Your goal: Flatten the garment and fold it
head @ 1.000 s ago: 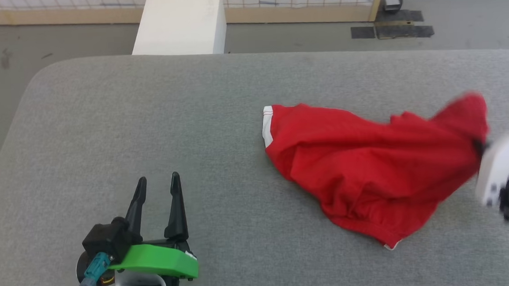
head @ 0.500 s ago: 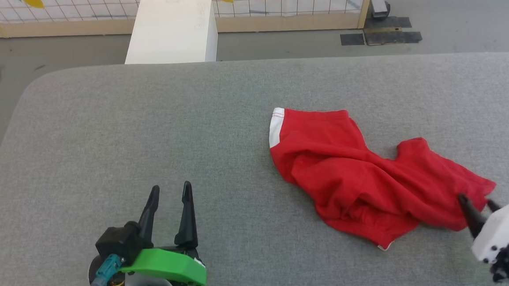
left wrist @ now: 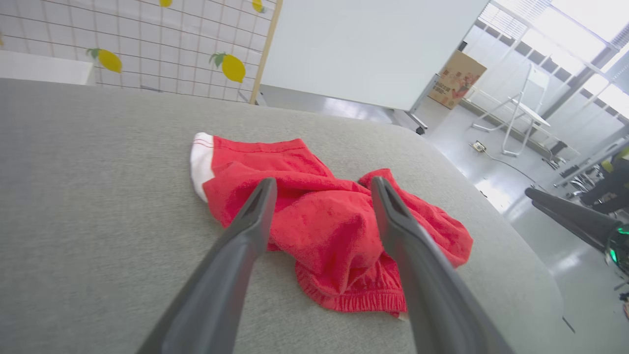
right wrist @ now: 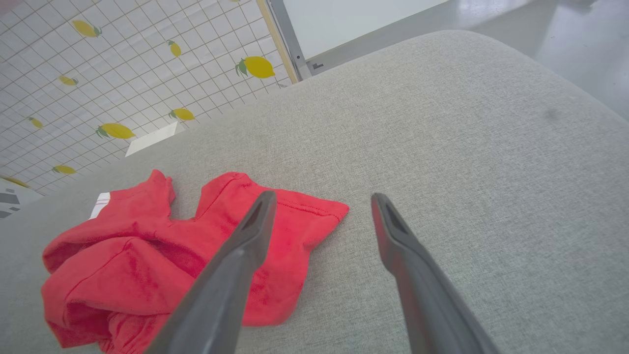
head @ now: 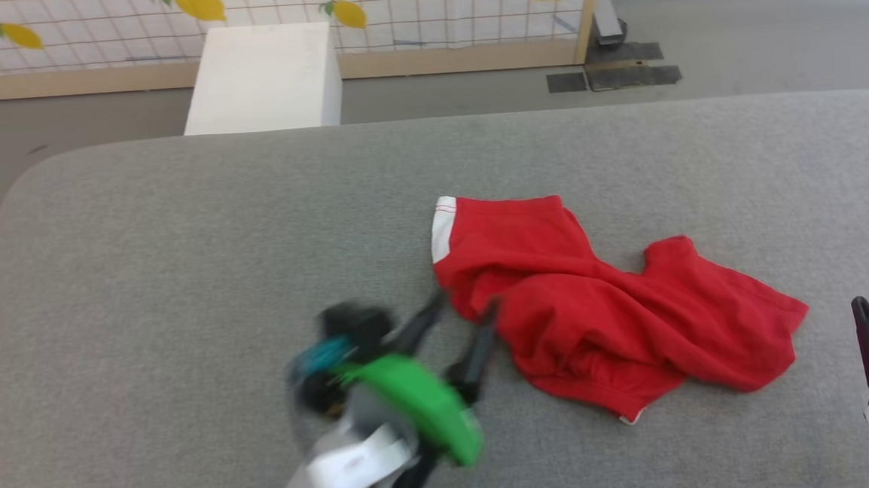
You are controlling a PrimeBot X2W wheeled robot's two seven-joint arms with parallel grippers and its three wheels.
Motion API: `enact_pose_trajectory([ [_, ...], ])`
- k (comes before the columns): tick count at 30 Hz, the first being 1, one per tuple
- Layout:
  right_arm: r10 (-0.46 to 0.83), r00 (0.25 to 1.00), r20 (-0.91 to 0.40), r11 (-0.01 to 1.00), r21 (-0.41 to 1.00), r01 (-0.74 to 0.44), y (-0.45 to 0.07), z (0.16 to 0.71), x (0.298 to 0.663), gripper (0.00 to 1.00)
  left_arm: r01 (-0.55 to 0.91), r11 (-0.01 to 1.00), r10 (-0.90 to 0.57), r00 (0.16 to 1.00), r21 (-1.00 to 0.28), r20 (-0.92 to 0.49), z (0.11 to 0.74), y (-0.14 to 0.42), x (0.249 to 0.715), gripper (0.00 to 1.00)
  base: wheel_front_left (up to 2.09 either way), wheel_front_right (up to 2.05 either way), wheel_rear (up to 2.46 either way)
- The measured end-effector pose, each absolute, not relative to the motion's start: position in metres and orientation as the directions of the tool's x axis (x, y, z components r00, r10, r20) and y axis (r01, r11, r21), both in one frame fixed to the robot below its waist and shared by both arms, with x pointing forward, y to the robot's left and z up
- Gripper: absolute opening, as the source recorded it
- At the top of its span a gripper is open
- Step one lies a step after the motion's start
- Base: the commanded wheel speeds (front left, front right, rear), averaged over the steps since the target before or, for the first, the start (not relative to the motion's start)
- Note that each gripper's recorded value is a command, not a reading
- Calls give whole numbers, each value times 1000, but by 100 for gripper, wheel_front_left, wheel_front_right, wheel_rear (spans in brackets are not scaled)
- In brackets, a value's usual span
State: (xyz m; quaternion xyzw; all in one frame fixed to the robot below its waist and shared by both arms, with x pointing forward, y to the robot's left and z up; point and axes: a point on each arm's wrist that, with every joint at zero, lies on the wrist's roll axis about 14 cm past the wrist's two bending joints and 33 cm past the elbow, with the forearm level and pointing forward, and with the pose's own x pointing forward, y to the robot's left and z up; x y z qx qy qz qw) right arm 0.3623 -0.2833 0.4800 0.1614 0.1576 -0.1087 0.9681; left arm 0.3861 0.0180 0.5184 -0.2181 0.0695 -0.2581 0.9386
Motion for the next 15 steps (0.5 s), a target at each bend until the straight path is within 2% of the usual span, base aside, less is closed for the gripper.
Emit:
enact_pose_trajectory([
  [3,-171,920,-353,921,274,276,-287,477,358,100,596,679,-676,735,-428,-50,531,-32,382,100,0,0,0],
  [8,-196,901,-386,911,267,313,-296,466,349,100,742,538,-843,488,-401,-228,512,-93,357,100,0,0,0],
  [11,-218,891,-398,904,262,338,-302,462,343,100,772,498,-857,370,-394,-359,485,-110,344,100,0,0,0],
  [15,-254,879,-404,891,256,375,-313,459,337,100,779,532,-791,319,-331,-522,445,-111,346,100,0,0,0],
])
